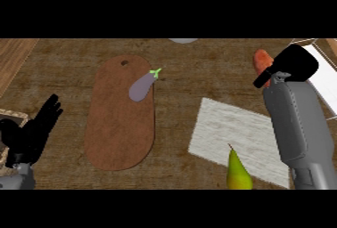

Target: Pick the sweet potato from the placemat and place it in the tiered shelf

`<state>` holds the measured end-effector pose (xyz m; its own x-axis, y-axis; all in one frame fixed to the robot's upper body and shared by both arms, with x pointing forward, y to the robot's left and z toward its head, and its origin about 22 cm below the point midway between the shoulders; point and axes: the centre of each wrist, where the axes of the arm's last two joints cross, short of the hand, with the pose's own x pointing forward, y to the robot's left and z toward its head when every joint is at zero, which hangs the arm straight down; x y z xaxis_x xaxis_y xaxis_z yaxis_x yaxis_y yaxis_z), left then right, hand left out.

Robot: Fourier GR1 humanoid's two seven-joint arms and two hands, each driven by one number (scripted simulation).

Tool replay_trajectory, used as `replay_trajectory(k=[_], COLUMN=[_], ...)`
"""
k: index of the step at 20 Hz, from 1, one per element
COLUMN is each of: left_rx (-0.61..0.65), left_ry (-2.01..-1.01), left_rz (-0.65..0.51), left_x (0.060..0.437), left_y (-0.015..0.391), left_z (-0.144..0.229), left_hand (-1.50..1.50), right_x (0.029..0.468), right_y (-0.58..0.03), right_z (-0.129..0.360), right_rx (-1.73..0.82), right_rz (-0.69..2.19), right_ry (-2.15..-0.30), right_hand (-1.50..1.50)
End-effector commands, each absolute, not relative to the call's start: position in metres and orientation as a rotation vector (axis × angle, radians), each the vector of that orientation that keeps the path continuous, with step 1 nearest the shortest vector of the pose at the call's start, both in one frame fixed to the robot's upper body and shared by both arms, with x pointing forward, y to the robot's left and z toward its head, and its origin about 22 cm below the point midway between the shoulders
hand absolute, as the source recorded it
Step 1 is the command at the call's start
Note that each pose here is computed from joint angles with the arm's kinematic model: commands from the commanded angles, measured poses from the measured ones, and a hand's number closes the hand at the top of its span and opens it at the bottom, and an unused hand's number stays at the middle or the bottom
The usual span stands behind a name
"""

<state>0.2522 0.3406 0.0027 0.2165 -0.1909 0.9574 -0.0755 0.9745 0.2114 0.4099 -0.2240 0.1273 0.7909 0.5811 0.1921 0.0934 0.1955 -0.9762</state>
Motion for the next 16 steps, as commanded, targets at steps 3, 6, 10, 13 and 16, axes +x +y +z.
replay_trajectory(k=[3, 6, 10, 13, 16], left_rx=[0.234, 0.250, 0.261, 0.250, 0.260], left_ry=[-1.344, -1.333, -1.321, -1.312, -1.324], left_rz=[-0.070, -0.058, -0.047, -0.037, -0.062], left_x=[0.238, 0.254, 0.229, 0.236, 0.236], left_y=[0.342, 0.336, 0.351, 0.347, 0.350], left_z=[-0.008, 0.008, -0.014, -0.003, 0.006], left_hand=[0.00, 0.00, 0.00, 0.00, 0.00], right_x=[0.436, 0.435, 0.421, 0.407, 0.400], right_y=[-0.206, -0.195, -0.189, -0.177, -0.165], right_z=[0.197, 0.217, 0.265, 0.280, 0.299], right_rx=[-1.396, -1.352, -1.345, -1.367, -1.430], right_rz=[0.158, 0.042, -0.089, -0.132, -0.148], right_ry=[-0.690, -0.783, -0.904, -0.956, -0.974], right_hand=[1.50, 1.50, 1.50, 1.50, 1.50])
